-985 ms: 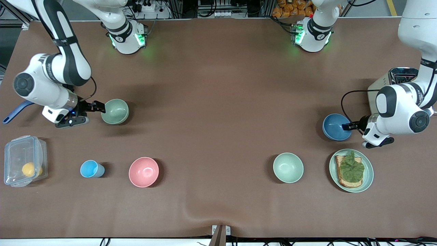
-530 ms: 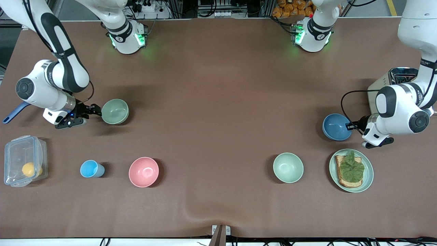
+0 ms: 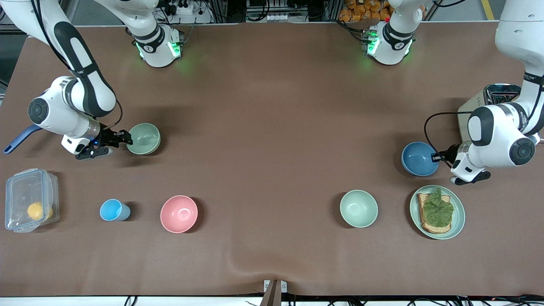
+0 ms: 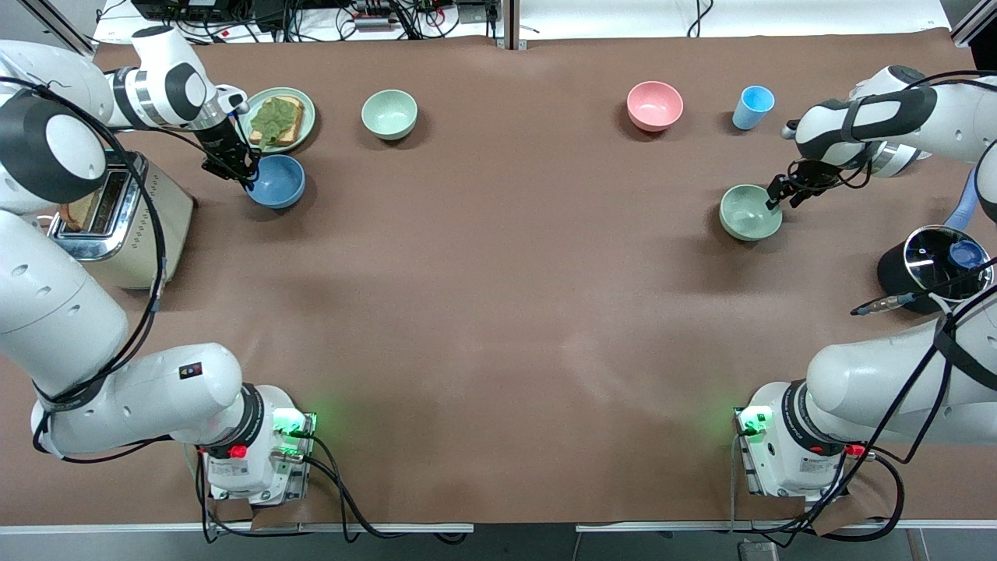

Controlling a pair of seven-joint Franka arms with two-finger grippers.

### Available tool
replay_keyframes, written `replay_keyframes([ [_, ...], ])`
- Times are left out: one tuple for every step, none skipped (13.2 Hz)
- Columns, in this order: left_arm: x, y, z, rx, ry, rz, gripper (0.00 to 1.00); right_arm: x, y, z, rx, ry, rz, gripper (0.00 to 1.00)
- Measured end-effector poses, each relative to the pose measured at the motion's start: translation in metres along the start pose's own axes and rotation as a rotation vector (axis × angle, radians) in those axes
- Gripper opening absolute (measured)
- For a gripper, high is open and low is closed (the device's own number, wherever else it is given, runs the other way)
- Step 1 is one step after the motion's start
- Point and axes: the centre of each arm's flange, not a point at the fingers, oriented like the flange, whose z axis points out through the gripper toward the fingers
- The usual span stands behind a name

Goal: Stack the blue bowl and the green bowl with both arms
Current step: 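Grasp the green bowl with the right gripper while the left gripper grasps the blue bowl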

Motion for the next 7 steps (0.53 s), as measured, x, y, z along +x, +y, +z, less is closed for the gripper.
replay_keyframes([
  [0.001,0.000,-0.001,0.000,0.002,0.011,0.05,0.000,-0.003,0.001,0.003,-0.001,-0.002,0.52],
  [0.001,0.002,-0.003,-0.001,0.007,0.017,0.05,0.001,-0.004,0.001,0.004,-0.001,-0.003,0.39],
  [0.003,0.004,-0.006,-0.002,0.013,0.020,0.05,0.001,-0.005,0.002,0.006,-0.001,-0.003,0.25],
  [0.005,0.005,-0.009,-0.002,0.021,0.024,0.05,0.001,-0.006,0.002,0.007,-0.001,-0.002,0.12],
  [0.006,0.006,-0.012,-0.002,0.027,0.027,0.05,0.001,-0.006,0.002,0.009,-0.001,0.000,0.04],
  [0.007,0.006,-0.015,-0.002,0.033,0.030,0.05,0.001,-0.006,0.002,0.012,-0.003,0.002,0.04],
  [0.008,0.006,-0.018,-0.002,0.040,0.033,0.05,0.000,-0.007,0.003,0.022,-0.010,0.009,0.04],
])
